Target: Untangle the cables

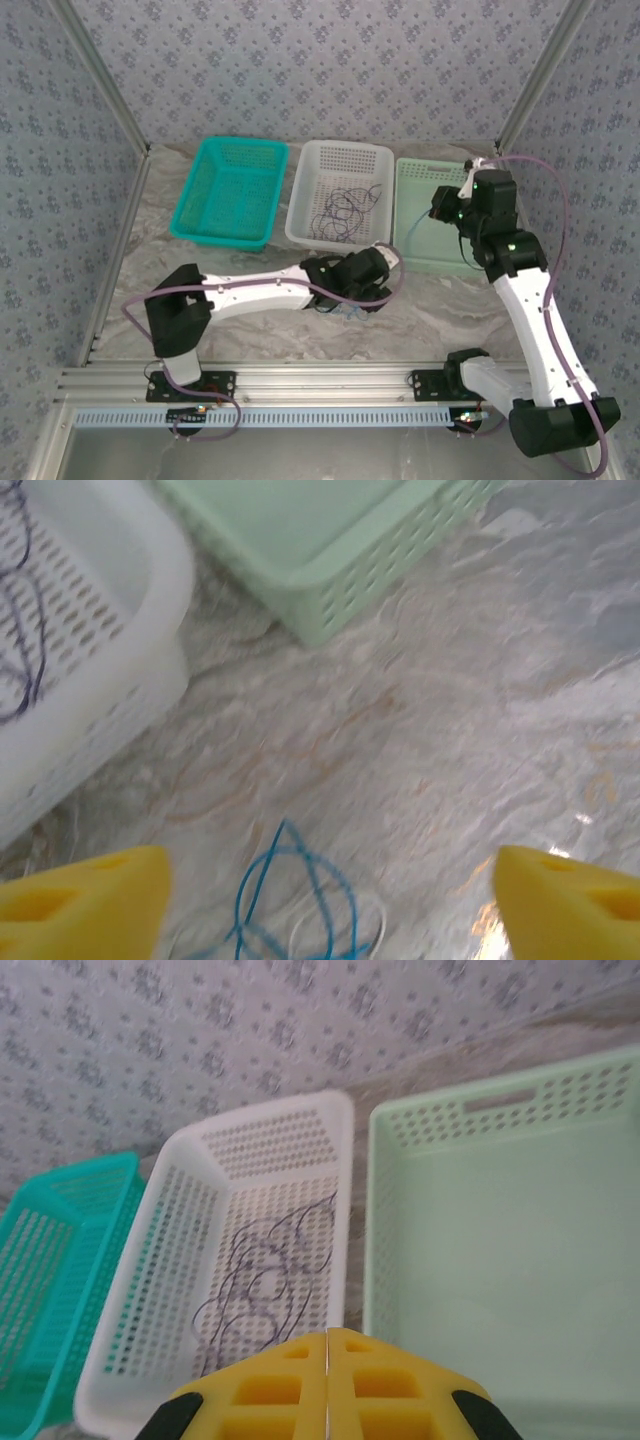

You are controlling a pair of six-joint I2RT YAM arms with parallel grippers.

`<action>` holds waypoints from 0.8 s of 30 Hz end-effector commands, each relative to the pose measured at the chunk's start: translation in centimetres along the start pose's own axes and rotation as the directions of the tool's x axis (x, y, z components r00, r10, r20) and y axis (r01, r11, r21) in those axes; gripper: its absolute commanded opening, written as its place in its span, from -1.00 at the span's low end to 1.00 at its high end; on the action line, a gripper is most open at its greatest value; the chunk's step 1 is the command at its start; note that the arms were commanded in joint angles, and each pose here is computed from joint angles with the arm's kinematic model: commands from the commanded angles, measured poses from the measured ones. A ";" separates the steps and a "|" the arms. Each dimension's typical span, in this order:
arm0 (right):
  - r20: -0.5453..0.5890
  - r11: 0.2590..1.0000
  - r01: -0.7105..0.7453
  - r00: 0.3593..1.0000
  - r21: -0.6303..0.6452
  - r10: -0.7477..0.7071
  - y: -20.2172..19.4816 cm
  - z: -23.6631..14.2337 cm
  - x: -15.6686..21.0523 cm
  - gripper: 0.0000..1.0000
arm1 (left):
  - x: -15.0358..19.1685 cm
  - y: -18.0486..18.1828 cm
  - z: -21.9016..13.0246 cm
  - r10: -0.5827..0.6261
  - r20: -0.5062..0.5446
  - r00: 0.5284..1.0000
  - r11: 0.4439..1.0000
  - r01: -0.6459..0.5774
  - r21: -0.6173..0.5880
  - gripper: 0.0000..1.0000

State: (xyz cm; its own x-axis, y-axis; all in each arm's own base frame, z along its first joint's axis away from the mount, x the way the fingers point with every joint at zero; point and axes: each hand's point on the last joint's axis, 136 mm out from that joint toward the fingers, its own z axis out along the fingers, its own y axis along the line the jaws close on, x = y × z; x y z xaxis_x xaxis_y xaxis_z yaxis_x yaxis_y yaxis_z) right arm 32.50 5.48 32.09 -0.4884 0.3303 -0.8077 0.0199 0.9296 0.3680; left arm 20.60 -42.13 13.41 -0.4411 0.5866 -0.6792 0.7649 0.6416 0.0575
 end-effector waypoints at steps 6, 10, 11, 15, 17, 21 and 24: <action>0.047 0.986 0.094 0.994 0.137 -0.101 -3.5 1.7 -4.1 -1.00 | -4.6 3.1 -8.0 -0.118 0.318 0.941 0.991 0.133 -0.025 0.99; -0.018 0.984 0.107 0.994 0.145 -0.106 -5.0 5.2 -3.4 -1.00 | -3.7 5.1 -8.7 -0.173 0.329 0.928 0.980 0.194 -0.033 0.99; -0.044 0.983 0.107 0.994 0.150 -0.102 -5.5 6.2 -3.0 -1.00 | -3.3 5.5 -8.6 -0.190 0.327 0.926 0.977 0.211 -0.032 0.99; -0.117 0.983 0.089 0.991 0.157 -0.071 -8.0 10.3 -1.7 -1.00 | -1.8 6.7 -8.5 -0.240 0.317 0.918 0.966 0.259 -0.022 0.99; -0.121 0.986 0.064 0.992 0.157 -0.045 -9.1 12.0 -1.3 -1.00 | -1.1 7.0 -8.5 -0.253 0.311 0.916 0.962 0.273 -0.019 0.99; -0.142 0.988 0.033 0.990 0.150 -0.012 -10.2 14.5 -1.0 -1.00 | 0.3 7.7 -7.9 -0.287 0.281 0.916 0.951 0.307 -0.028 0.99; -0.193 0.987 0.034 0.981 0.158 -0.003 -11.0 16.3 -0.5 -1.00 | 1.0 7.8 -7.3 -0.314 0.259 0.914 0.944 0.330 -0.022 0.99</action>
State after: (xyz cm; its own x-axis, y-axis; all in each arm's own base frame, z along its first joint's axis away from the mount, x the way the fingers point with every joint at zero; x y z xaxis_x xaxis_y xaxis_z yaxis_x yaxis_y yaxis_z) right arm 44.84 -2.40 19.66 -0.6665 0.3055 -0.6800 0.1845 0.9514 0.2465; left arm 22.63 -33.14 17.78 -0.4992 0.2679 -0.8240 0.5856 0.8053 -0.0930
